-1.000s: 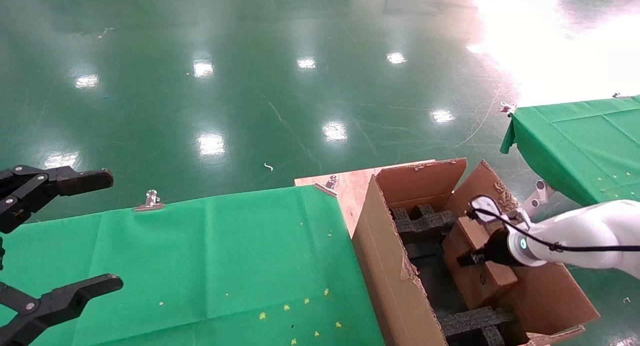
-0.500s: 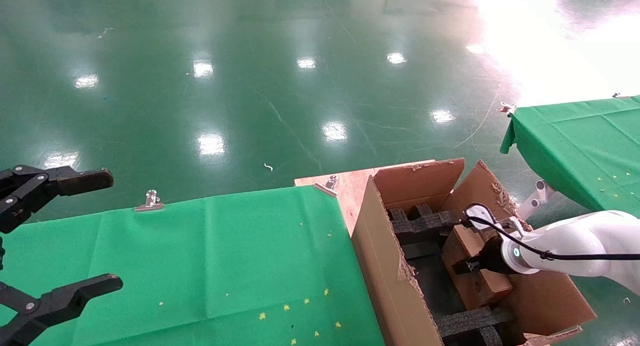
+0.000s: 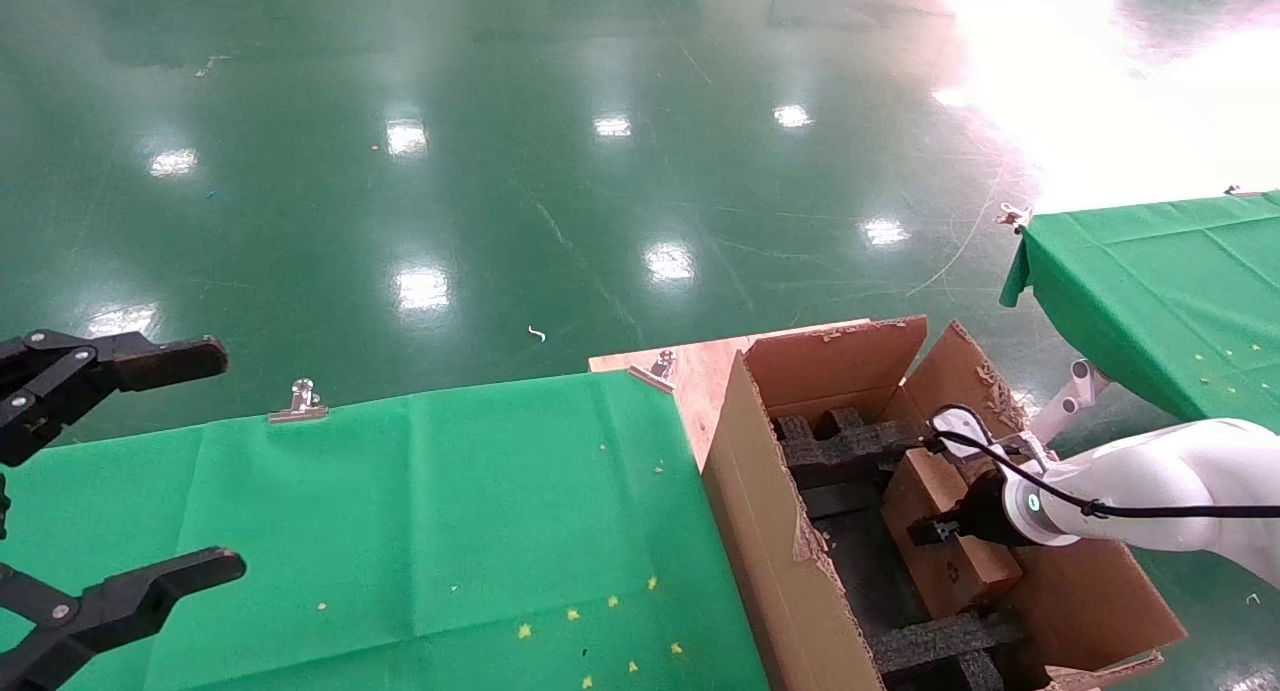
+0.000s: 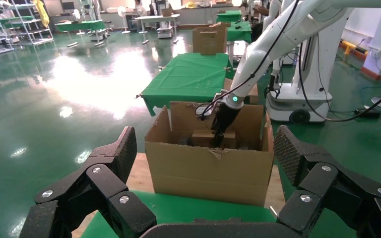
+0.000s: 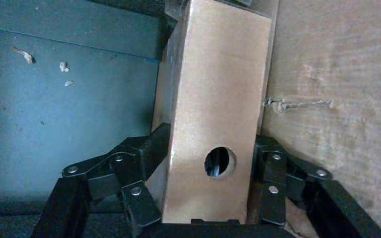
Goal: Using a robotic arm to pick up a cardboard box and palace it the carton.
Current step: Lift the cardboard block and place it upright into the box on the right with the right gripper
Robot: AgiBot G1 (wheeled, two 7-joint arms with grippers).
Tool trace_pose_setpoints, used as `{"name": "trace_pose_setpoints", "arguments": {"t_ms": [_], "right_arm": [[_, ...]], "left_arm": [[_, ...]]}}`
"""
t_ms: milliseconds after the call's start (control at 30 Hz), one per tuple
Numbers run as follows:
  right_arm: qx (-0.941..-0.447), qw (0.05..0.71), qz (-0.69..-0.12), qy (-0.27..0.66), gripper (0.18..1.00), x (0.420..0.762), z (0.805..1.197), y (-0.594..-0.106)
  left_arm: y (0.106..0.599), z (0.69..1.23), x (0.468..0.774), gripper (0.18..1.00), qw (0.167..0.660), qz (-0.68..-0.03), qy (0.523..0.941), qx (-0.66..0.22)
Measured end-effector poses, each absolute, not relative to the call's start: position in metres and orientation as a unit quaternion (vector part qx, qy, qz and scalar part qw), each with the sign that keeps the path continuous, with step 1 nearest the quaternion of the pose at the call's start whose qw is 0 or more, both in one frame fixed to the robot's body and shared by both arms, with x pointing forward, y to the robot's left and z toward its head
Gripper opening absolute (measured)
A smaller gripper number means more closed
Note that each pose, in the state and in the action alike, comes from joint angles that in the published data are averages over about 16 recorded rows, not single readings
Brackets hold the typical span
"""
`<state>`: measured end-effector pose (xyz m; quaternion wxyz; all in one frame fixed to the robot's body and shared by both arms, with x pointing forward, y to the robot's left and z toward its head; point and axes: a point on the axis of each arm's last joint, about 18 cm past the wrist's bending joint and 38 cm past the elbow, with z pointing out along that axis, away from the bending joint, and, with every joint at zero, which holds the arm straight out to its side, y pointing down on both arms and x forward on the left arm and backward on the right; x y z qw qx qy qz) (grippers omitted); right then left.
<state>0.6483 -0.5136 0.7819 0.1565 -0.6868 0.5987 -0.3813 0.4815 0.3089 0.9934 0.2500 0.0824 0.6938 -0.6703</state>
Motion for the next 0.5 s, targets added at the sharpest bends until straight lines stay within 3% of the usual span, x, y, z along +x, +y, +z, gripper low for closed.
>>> {"name": "trace_pose_setpoints", "arguments": {"t_ms": [233, 500], "right_arm": [[-0.686, 0.161, -0.384, 0.597, 0.548, 0.648, 0.788, -0.514], [-0.679, 0.180, -0.397, 0.591, 0.725, 0.652, 0.809, -0.512]], "left_arm": [[0.309, 0.993, 0.482, 1.001, 0.250, -0.670, 0.694, 0.082], [0.309, 0.993, 0.482, 1.001, 0.250, -0.670, 0.694, 0.082]]}}
